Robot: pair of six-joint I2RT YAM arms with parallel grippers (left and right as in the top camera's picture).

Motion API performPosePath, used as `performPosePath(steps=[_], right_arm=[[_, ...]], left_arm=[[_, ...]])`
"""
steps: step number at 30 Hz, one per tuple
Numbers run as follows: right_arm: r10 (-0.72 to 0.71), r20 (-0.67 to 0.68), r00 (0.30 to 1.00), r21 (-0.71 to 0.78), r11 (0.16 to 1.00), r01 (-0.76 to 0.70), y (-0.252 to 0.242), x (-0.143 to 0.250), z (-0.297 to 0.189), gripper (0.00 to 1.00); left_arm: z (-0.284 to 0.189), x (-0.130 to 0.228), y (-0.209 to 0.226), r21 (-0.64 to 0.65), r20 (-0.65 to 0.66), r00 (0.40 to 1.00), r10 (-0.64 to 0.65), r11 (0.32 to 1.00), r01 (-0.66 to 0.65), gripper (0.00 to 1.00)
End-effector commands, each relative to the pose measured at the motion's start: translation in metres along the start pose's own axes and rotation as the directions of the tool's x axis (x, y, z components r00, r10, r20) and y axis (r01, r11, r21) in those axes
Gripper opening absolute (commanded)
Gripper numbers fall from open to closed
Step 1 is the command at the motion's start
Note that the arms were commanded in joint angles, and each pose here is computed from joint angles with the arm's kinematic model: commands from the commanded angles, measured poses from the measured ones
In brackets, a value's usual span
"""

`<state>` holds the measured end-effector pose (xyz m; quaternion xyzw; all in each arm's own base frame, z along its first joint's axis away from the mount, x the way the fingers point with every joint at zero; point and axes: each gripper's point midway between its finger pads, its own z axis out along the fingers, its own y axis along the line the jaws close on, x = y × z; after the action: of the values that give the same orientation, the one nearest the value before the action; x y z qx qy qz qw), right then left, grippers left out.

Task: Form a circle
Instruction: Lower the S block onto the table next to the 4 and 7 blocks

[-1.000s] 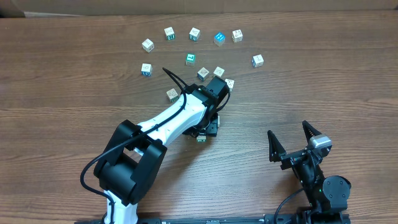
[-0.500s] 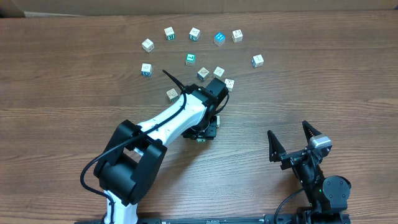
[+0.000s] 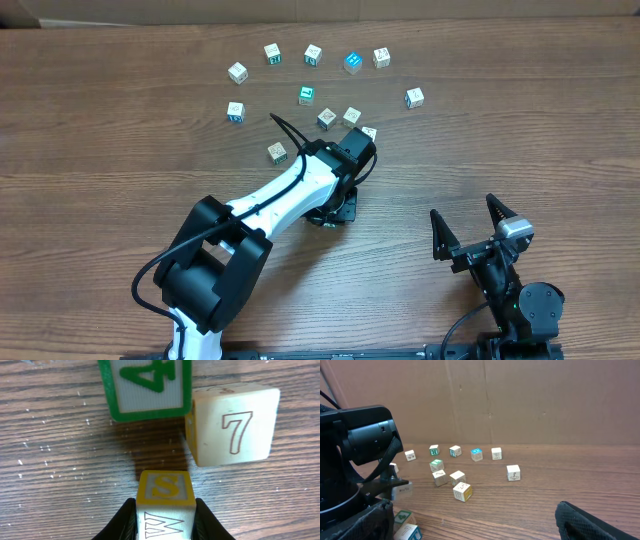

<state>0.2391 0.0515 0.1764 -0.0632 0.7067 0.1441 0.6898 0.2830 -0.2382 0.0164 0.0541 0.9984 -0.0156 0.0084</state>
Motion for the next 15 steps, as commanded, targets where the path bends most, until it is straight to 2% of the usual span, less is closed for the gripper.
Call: performPosePath(steps=[1,11,15], right_arm=[[-0.006,0.006,1.0,0.01,1.0,0.006,-0.0022,0.0012,0.0,1.0],[-0.006,0.006,1.0,0.01,1.0,0.006,-0.0022,0.0012,0.0,1.0],[-0.006,0.006,1.0,0.01,1.0,0.006,-0.0022,0.0012,0.0,1.0]], left_arm=[[-0.003,0.0017,-0.0035,0.011,0.01,0.999,-0.043,0.999,0.042,0.19],[-0.0031,-0.0024,-0.0065,0.025,0.024,0.996,-0.092,0.996,0.091,0.29],[-0.0031,-0.0024,-0.0067,0.027,0.024,0.994,-0.111,0.994,0.111,0.36]])
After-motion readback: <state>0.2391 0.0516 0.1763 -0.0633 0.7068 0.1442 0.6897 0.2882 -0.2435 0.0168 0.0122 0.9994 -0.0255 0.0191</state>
